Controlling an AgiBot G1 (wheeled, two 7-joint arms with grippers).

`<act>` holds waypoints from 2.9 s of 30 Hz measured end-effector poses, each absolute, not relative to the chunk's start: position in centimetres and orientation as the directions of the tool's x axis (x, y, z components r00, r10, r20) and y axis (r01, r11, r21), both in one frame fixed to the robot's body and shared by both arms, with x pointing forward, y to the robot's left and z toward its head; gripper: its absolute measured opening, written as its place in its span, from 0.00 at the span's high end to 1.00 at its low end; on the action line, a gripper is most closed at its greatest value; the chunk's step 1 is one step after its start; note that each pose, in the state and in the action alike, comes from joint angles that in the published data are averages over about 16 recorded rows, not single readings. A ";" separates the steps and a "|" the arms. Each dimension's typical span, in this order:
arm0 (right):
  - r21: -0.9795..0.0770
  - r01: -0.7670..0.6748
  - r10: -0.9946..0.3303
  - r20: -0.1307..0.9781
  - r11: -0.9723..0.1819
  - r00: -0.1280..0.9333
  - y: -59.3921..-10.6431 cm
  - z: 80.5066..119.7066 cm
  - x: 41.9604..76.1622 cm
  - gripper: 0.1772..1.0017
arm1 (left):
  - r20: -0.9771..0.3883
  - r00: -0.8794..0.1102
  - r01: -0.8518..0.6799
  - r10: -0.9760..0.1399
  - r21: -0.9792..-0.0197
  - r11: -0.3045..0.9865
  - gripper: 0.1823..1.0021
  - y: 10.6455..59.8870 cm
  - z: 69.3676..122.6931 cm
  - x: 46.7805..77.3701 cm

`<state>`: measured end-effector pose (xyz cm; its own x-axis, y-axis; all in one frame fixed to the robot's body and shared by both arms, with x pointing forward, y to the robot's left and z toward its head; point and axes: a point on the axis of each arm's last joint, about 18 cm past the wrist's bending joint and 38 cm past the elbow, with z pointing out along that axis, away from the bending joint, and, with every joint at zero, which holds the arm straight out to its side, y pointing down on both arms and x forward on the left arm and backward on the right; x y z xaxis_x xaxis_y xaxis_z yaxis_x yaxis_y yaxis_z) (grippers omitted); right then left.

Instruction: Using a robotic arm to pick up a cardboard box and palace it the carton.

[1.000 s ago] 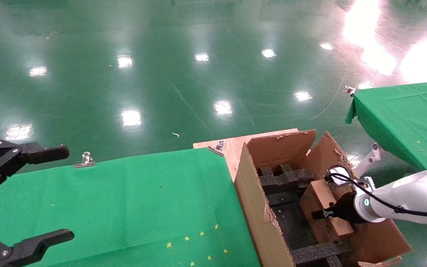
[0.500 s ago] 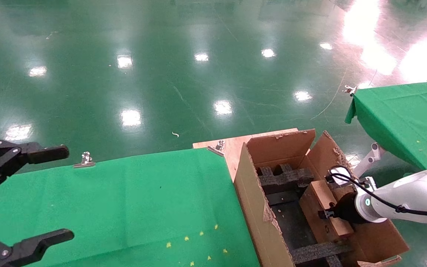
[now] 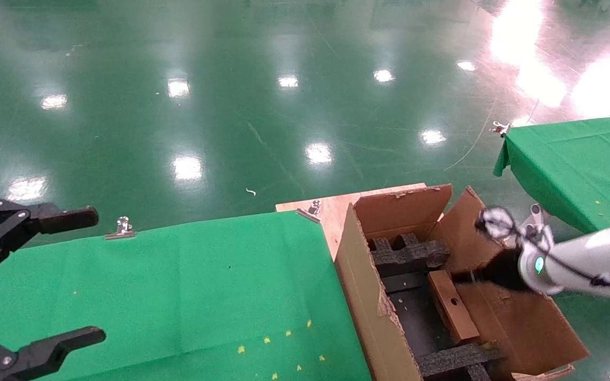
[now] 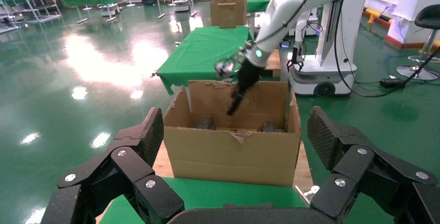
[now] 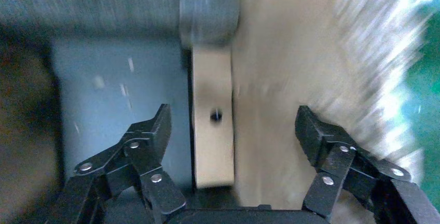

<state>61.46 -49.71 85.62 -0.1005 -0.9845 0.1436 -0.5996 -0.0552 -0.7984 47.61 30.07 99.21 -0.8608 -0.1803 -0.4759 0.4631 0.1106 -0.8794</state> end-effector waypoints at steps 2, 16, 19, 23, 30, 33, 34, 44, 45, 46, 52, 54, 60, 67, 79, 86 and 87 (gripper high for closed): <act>-0.821 -0.567 -0.988 0.131 -0.060 -0.086 -49.2 87.3 61.5 0.21 | -0.476 -0.861 0.463 -0.180 -0.879 0.111 0.00 30.1 99.2 47.6; -0.917 -0.386 -0.976 0.012 -0.098 0.219 -41.8 99.0 59.1 0.02 | -0.476 -0.861 0.463 -0.180 -0.879 0.111 0.00 30.1 99.2 47.6; -0.921 -0.375 -0.952 -0.018 -0.104 0.307 -40.3 100.5 58.0 0.01 | -0.476 -0.861 0.463 -0.180 -0.879 0.110 0.00 30.1 99.2 47.6; -0.924 -0.365 -0.915 -0.045 -0.115 0.402 -38.9 101.9 56.6 0.00 | -0.476 -0.861 0.463 -0.181 -0.879 0.110 0.00 30.1 99.2 47.6; -0.925 -0.361 -0.884 -0.064 -0.122 0.464 -38.1 102.6 55.5 0.00 | -0.476 -0.861 0.463 -0.181 -0.880 0.110 0.00 30.1 99.2 47.6; -0.924 -0.360 -0.878 -0.064 -0.127 0.474 -37.9 102.5 55.5 0.00 | -0.476 -0.861 0.463 -0.181 -0.880 0.110 0.00 30.1 99.2 47.6; -0.924 -0.359 -0.877 -0.061 -0.131 0.477 -37.9 102.4 55.5 0.00 | -0.476 -0.861 0.463 -0.181 -0.880 0.110 0.00 30.1 99.2 47.6; -0.925 -0.319 -0.814 -0.018 -0.206 0.580 -36.0 101.8 55.4 0.00 | -0.476 -0.861 0.463 -0.181 -0.880 0.110 0.00 30.1 99.2 47.6; -0.926 -0.311 -0.803 -0.013 -0.216 0.595 -35.8 101.7 55.3 0.00 | -0.476 -0.861 0.463 -0.181 -0.880 0.110 0.00 30.1 99.2 47.6; -0.926 -0.303 -0.792 -0.007 -0.225 0.611 -35.5 101.6 55.2 0.00 | -0.476 -0.861 0.463 -0.181 -0.880 0.110 0.00 30.1 99.2 47.6; -0.931 -0.244 -0.717 0.028 -0.273 0.697 -34.0 101.2 54.7 0.00 | -0.476 -0.861 0.463 -0.181 -0.880 0.110 0.00 30.1 99.2 47.6; -0.933 -0.221 -0.690 0.040 -0.286 0.723 -33.6 101.1 54.5 0.00 | -0.476 -0.861 0.463 -0.181 -0.880 0.110 0.00 30.1 99.2 47.6; -0.939 -0.143 -0.604 0.080 -0.312 0.793 -32.4 100.7 53.8 0.00 | -0.476 -0.861 0.463 -0.181 -0.880 0.110 0.00 30.1 99.2 47.6; -0.947 -0.038 -0.500 0.135 -0.321 0.856 -31.2 100.4 52.8 0.00 | -0.476 -0.861 0.463 -0.181 -0.880 0.110 0.00 30.1 99.2 47.6; -0.947 0.166 -0.331 0.255 -0.276 0.909 -30.0 99.9 50.9 0.00 | -0.476 -0.861 0.463 -0.181 -0.880 0.110 0.00 30.1 99.2 47.6; -0.931 0.291 -0.251 0.342 -0.219 0.906 -29.8 99.6 49.5 0.00 | -0.476 -0.861 0.463 -0.181 -0.880 0.110 0.00 30.1 99.2 47.6; -0.928 0.309 -0.241 0.355 -0.209 0.903 -29.9 99.6 49.3 0.00 | -0.476 -0.861 0.463 -0.181 -0.880 0.110 0.00 30.1 99.2 47.6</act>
